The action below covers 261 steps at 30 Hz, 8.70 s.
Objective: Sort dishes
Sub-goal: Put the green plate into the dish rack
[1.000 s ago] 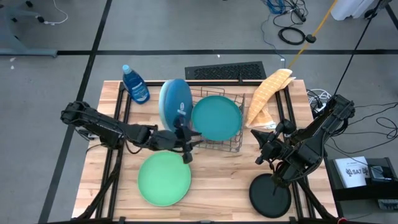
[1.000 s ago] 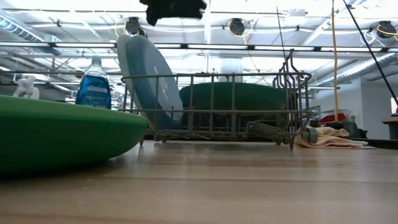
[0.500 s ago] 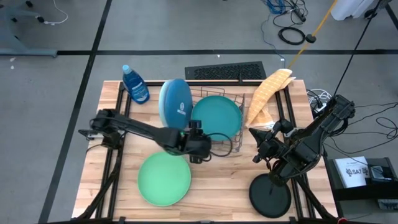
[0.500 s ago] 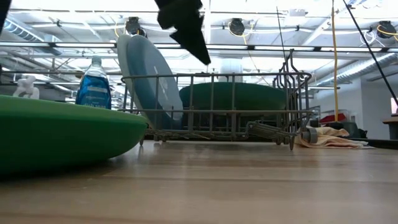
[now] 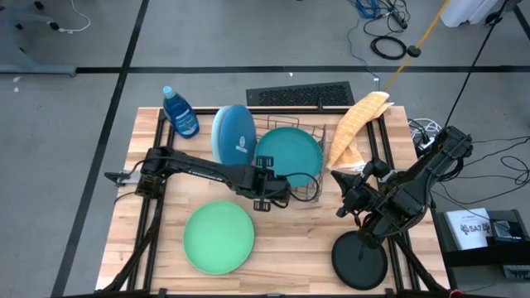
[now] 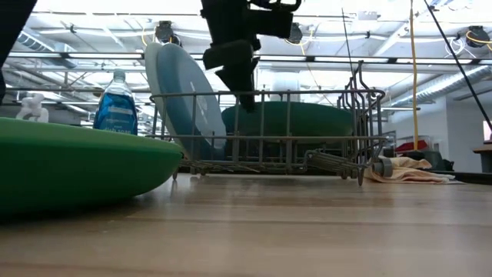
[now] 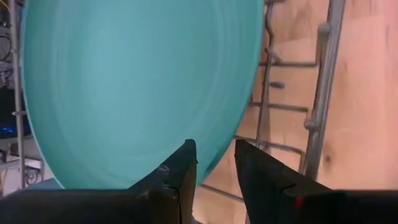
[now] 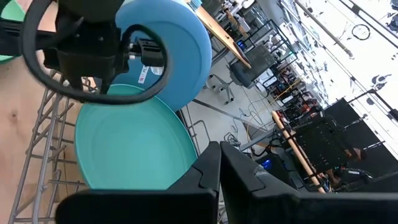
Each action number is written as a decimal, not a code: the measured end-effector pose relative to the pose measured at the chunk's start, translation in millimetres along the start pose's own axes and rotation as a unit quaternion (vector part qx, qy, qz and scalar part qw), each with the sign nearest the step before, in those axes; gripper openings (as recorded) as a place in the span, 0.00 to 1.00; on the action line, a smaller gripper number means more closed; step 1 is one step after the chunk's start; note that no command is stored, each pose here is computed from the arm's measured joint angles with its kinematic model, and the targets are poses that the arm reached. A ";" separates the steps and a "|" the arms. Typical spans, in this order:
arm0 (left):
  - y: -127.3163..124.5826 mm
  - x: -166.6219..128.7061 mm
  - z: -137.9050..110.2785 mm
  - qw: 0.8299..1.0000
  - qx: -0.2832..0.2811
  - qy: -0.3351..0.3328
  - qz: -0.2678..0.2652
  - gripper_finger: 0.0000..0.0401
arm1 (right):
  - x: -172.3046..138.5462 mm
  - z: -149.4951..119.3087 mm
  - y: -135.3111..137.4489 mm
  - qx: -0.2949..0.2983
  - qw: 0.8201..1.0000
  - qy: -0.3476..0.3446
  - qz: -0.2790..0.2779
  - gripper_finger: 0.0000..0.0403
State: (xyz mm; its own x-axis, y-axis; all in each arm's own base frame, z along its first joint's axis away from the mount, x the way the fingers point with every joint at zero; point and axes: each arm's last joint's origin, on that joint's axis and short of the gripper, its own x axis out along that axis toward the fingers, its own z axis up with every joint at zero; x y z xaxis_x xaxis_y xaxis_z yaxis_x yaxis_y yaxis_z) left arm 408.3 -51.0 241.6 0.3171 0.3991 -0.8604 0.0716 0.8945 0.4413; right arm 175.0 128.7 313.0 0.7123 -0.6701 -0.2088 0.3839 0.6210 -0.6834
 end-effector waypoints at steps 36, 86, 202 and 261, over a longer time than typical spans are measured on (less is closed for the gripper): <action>35.1 -61.2 43.8 0.966 -0.175 -0.182 -0.050 0.01 | -0.1 0.2 0.8 -0.002 1.000 0.005 0.010 0.00; 43.6 -38.4 -119.1 0.740 -0.513 -0.427 -0.078 0.00 | -0.6 4.4 4.2 -0.001 1.000 0.003 0.026 0.00; 17.2 -63.0 -114.1 0.722 -0.508 -0.470 -0.019 0.55 | 218.4 53.2 8.1 0.058 0.995 -0.073 0.045 0.14; 72.1 -76.3 -142.5 0.773 -0.394 -0.488 -0.095 0.12 | 256.6 32.1 10.2 0.126 0.988 -0.054 0.070 0.14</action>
State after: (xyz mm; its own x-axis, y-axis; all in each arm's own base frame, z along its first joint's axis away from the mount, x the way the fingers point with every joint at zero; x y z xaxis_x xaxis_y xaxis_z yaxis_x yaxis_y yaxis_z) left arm 254.5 11.8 302.6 0.9618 0.2470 -0.1178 -0.2713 0.9170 -0.2925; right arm 380.5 -23.9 274.9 0.8225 -0.5310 -0.2036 0.4008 0.7953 -0.4549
